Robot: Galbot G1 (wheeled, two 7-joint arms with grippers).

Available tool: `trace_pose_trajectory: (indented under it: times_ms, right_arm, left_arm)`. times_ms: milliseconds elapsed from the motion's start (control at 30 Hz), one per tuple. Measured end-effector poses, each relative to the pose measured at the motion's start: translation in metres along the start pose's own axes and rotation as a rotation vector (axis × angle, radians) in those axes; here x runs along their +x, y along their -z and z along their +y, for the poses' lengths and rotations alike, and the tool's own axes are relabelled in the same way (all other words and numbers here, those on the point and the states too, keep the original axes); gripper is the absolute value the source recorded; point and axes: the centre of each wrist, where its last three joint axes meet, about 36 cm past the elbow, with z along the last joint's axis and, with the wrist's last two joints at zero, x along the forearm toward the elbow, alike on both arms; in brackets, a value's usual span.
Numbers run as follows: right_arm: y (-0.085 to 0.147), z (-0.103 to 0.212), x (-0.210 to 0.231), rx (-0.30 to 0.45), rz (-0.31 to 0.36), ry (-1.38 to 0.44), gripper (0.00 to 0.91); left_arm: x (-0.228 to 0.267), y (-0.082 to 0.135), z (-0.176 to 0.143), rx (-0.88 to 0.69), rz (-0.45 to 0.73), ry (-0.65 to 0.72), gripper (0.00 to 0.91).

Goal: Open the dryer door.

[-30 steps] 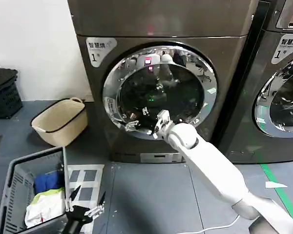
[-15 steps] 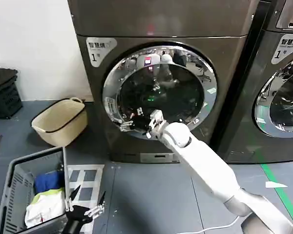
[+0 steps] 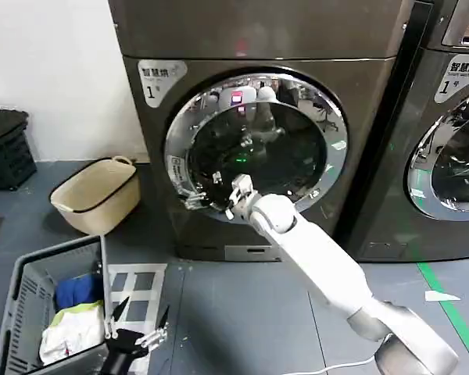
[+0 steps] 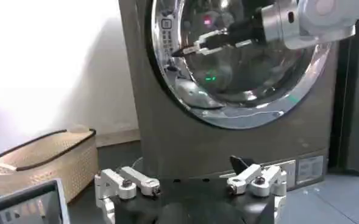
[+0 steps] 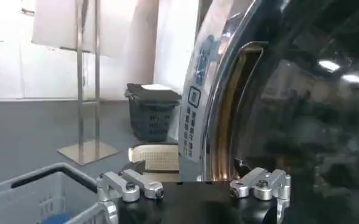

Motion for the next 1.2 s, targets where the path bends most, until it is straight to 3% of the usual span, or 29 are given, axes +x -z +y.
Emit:
trace_pose_trajectory:
  times_ms: [1200]
  right_arm:
    - [0.004,-0.001,-0.03,0.005,0.002,0.046,0.907]
  left_arm:
    - [0.001,0.001,0.0,0.004,-0.005,0.002,0.907]
